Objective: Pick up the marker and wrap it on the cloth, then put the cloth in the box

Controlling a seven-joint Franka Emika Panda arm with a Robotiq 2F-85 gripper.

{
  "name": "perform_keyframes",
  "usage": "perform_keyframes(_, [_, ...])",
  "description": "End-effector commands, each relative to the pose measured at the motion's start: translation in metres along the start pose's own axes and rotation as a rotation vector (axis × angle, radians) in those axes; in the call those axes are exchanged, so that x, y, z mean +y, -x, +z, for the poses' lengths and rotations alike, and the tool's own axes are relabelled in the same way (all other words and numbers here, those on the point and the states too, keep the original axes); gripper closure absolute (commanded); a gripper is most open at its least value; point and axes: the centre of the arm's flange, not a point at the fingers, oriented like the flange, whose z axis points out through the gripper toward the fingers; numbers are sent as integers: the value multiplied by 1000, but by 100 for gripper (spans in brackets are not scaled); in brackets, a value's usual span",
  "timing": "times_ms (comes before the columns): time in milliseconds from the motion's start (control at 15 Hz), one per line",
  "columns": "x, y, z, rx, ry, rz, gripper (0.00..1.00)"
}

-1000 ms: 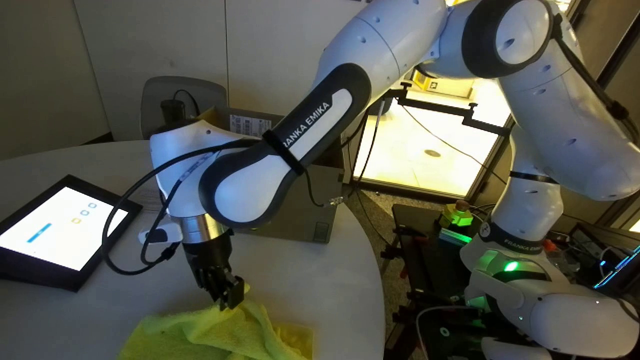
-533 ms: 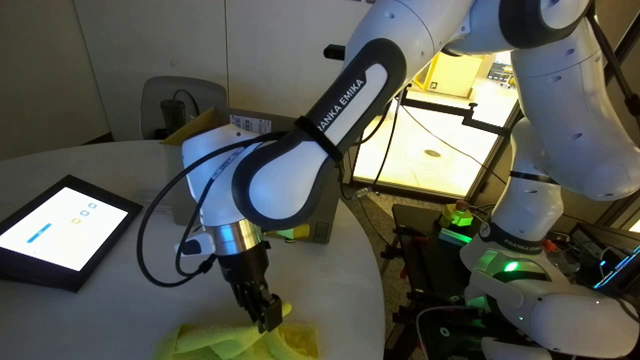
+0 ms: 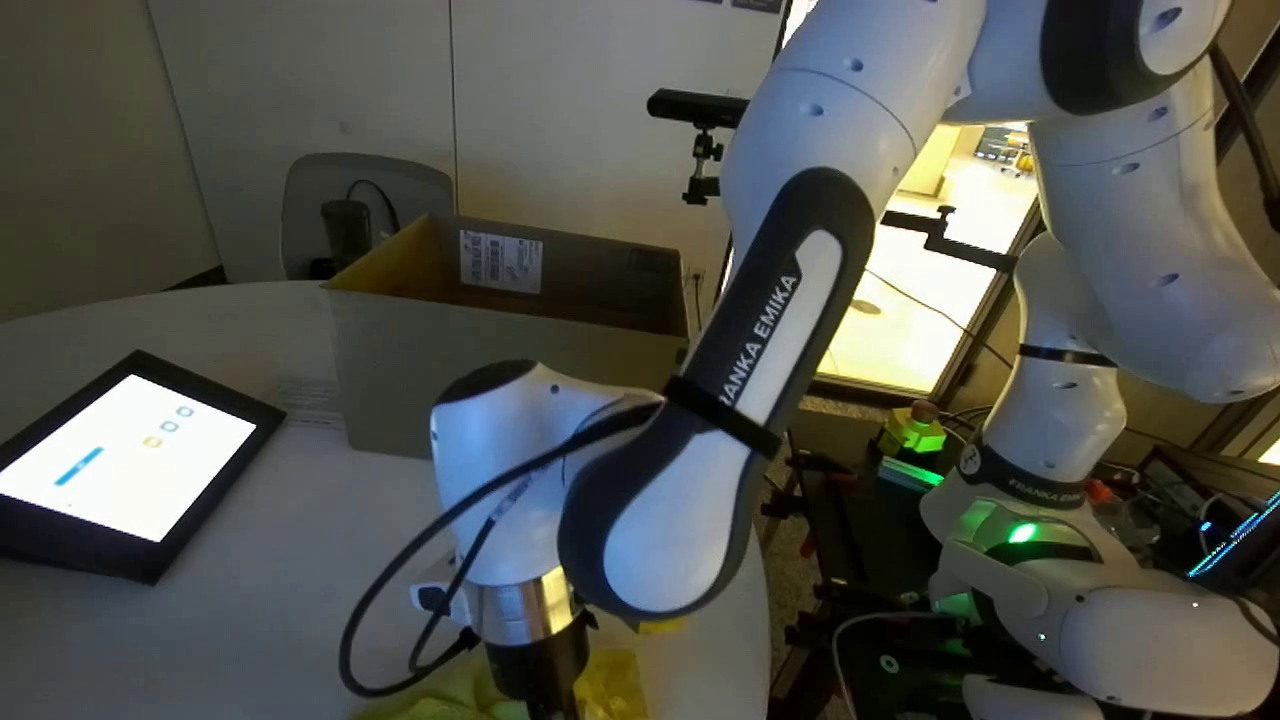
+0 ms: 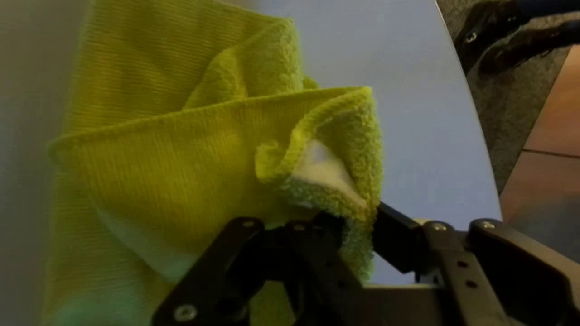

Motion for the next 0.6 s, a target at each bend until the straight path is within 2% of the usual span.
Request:
perform_keyframes(0, [-8,-3,38,53,44,132,95])
perform_keyframes(267, [-6,-2,55,64,60,203,97])
perform_keyframes(333, [-6,-2,52,67,58,216,71])
perform_keyframes(467, [-6,-3,44,62,48,229,70])
perform_keyframes(533, [-7,-3,39,63,48,227,64])
